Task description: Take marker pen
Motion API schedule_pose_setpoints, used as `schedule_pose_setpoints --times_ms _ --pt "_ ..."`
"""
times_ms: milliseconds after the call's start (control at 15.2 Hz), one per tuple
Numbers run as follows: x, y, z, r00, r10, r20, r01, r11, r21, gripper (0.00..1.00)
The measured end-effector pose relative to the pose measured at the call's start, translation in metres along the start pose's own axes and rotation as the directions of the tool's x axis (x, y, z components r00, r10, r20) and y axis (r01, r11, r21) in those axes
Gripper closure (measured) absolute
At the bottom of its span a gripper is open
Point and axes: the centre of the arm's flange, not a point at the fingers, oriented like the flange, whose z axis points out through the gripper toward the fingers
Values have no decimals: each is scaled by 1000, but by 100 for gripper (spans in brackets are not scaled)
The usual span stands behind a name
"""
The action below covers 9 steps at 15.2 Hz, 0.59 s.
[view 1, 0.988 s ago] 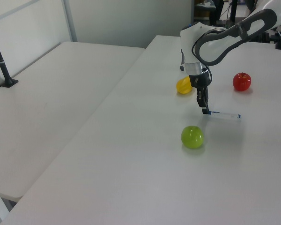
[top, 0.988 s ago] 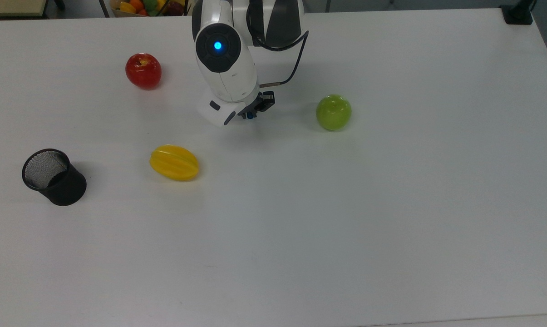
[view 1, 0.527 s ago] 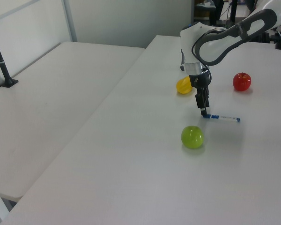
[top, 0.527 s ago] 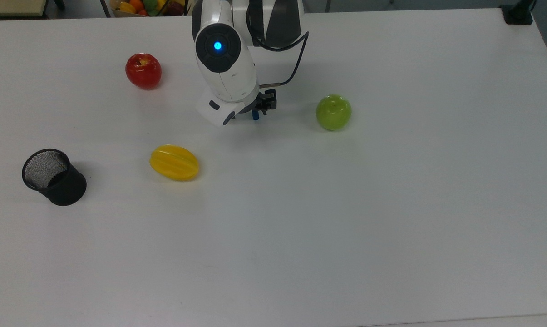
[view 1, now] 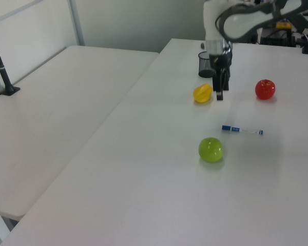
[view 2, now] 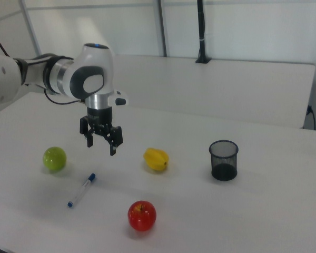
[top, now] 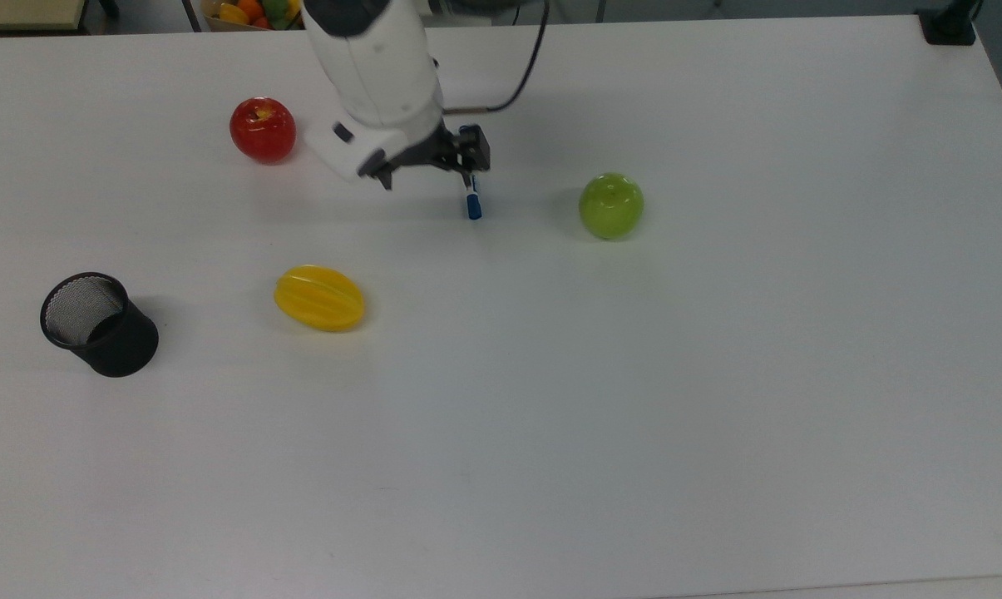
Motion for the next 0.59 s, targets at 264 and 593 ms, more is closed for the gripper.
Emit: schedule_pose_setpoints --times_ms 264,593 --pt "-23 33 -74 998 60 -10 -60 998 14 0" --pt "-59 67 -137 988 143 -49 -142 990 25 0"
